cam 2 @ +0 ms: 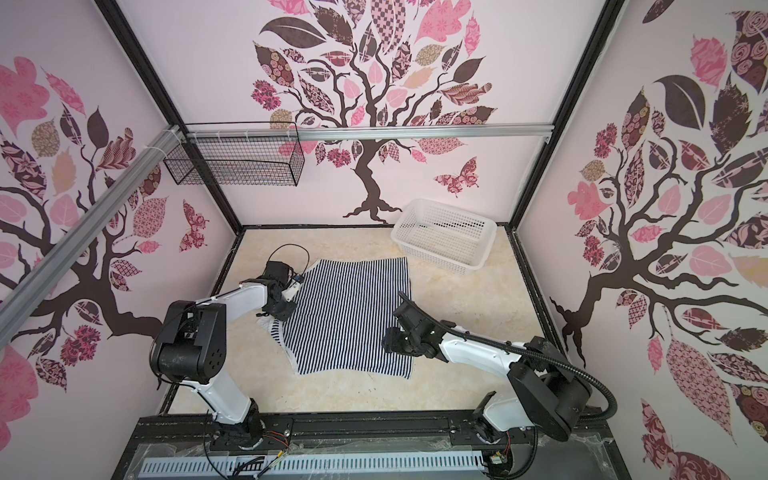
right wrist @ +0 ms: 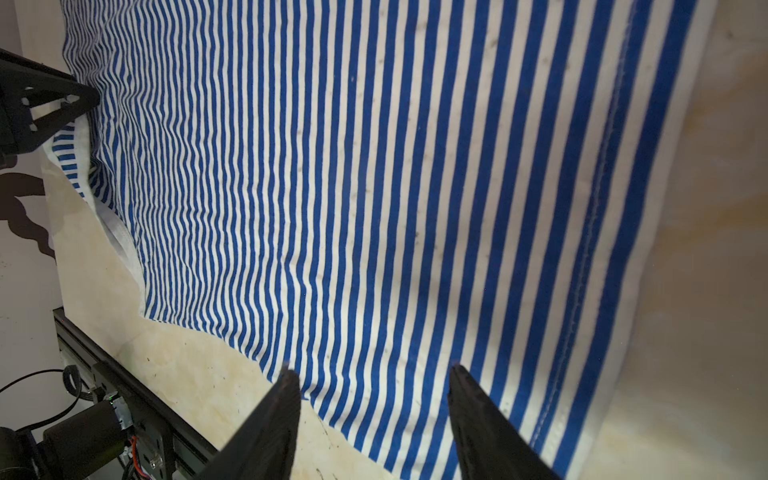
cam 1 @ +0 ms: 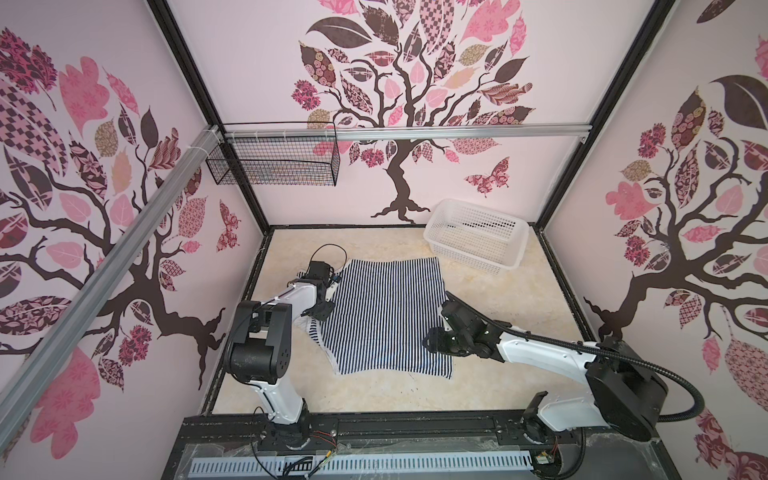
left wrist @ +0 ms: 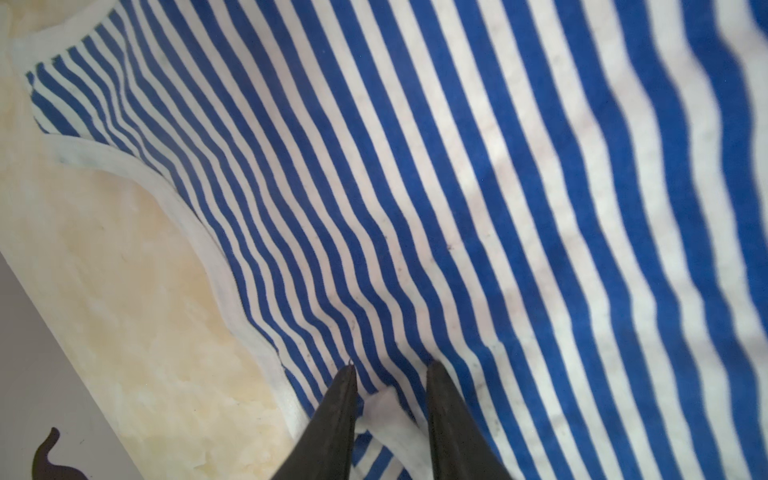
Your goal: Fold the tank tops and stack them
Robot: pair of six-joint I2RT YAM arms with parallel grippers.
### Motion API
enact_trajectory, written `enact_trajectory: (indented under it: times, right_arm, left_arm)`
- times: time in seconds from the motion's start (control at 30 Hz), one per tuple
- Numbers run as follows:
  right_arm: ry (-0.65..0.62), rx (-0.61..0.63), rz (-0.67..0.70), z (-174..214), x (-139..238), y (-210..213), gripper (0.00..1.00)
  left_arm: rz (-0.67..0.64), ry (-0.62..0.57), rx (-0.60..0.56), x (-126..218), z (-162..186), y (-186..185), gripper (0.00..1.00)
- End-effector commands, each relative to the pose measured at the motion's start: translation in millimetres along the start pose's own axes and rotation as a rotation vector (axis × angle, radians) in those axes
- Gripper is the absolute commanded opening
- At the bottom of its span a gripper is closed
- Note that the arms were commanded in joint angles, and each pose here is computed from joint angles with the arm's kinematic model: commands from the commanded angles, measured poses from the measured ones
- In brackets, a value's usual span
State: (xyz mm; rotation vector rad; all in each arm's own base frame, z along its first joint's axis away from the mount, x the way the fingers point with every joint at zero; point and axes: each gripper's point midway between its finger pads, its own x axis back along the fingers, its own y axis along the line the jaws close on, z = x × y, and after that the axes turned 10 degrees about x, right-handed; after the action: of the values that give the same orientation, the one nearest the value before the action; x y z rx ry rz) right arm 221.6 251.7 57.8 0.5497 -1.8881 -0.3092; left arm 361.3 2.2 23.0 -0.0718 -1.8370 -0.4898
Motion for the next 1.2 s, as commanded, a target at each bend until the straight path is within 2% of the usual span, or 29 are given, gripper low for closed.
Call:
enact_trajectory:
  times: [0.0,0.1,0.3,0.37,0.53,0.67,0.9,1.17]
  right_arm:
    - [-0.006,-0.004,0.001,-3,1,3,0.59]
    - [-0.004,-0.008,-0.002,-2,0,3,0.59]
    - [-0.009,-0.009,-0.004,-4,0,4,0.59]
    - [-0.007,-0.010,-0.002,-4,-1,4,0.59]
    - [-0.006,-0.013,0.001,-2,-2,2,0.58]
    - [-0.005,-0.017,0.004,-1,-2,1,0.58]
    - [-0.007,-0.022,0.001,0,-2,0,0.58]
    - [-0.010,-0.024,-0.005,2,0,0,0.58]
  left_arm:
    - [-0.003,0.000,0.007,0,6,-1,0.27]
    - [-0.016,-0.004,0.003,4,8,1,0.23]
    - [-0.043,-0.006,-0.006,7,12,6,0.24]
    - [-0.047,-0.008,-0.006,8,13,6,0.21]
    - [-0.052,-0.036,0.015,21,13,9,0.05]
    - [-0.051,-0.058,0.033,37,19,10,0.02]
    - [-0.087,-0.115,0.057,68,38,15,0.02]
    - [-0.183,-0.191,0.081,105,80,26,0.03]
